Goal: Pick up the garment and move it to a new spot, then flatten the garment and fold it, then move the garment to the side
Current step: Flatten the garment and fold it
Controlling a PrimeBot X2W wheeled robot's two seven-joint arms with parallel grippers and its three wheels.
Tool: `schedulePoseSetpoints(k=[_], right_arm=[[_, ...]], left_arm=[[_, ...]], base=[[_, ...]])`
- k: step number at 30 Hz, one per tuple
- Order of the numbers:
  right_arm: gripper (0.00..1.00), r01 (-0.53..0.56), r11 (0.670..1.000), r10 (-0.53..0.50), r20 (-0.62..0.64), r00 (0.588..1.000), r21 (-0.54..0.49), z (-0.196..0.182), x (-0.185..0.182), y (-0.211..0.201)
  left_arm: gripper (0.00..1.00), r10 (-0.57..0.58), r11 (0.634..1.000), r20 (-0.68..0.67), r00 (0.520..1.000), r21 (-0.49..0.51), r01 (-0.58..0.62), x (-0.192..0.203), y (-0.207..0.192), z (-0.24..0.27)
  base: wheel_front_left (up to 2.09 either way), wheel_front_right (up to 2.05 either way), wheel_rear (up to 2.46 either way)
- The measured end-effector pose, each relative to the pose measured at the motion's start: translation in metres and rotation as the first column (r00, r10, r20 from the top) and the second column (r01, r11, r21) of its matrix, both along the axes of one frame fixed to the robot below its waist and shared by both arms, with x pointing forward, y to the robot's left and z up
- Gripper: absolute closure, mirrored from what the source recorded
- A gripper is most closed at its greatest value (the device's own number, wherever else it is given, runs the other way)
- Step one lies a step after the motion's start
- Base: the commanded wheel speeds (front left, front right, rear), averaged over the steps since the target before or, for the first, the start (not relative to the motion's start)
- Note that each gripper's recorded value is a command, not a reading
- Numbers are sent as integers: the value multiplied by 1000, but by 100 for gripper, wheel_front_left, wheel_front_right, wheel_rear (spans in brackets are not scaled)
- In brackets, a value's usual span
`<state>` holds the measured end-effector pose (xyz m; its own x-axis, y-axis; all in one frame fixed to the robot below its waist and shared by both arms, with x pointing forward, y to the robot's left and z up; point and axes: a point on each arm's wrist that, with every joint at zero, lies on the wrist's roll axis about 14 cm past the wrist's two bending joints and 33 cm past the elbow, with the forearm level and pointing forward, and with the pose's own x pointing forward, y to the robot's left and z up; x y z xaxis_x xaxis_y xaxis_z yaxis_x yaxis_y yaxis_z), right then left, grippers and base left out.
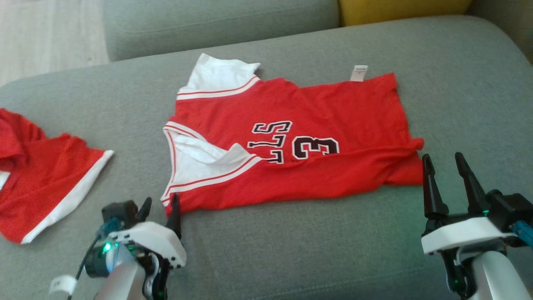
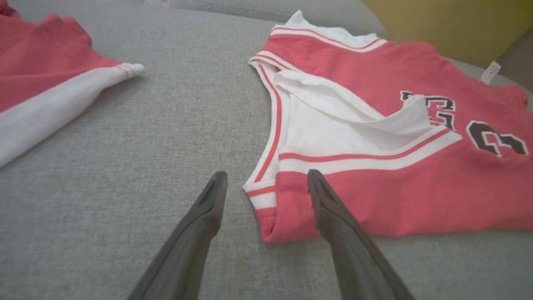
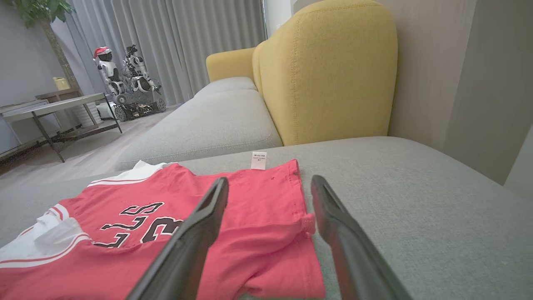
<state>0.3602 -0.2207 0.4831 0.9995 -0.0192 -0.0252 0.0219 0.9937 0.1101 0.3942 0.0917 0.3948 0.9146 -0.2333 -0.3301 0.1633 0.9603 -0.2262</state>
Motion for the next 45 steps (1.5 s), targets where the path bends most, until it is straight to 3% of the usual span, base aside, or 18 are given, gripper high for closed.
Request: schedulePoseSetpoints(k=[10,11,12,13,20,30,45], right_arm=[[0,57,998,-57,-15,998,10,-4,-7,-14],[0,62,998,-62,-17,998,11,-4,-8,-16],[0,66,998,-66,-17,998,11,-4,-8,-17],[0,71,997,-71,-20,997,11,-5,-8,-18],[0,104,993,-98,-124,987,46,-29,-9,-22],[0,142,980,-90,-330,939,137,-75,4,-16],[0,155,973,-48,-505,862,171,-119,28,-3]], left_arm=[[0,-38,995,-138,990,90,51,8,-4,-29],[25,-46,994,-142,989,93,59,10,-5,-29],[80,-49,993,-142,989,95,63,12,-6,-29],[100,-59,993,-141,988,95,73,13,-7,-28],[100,-56,995,-80,995,73,62,16,-6,-19],[100,15,1000,66,998,9,-16,30,8,17],[100,8,1000,89,996,-6,-8,25,10,19]], base=[[0,0,0],[0,0,0],[0,0,0],[0,0,0],[0,0,0],[0,0,0],[0,0,0]])
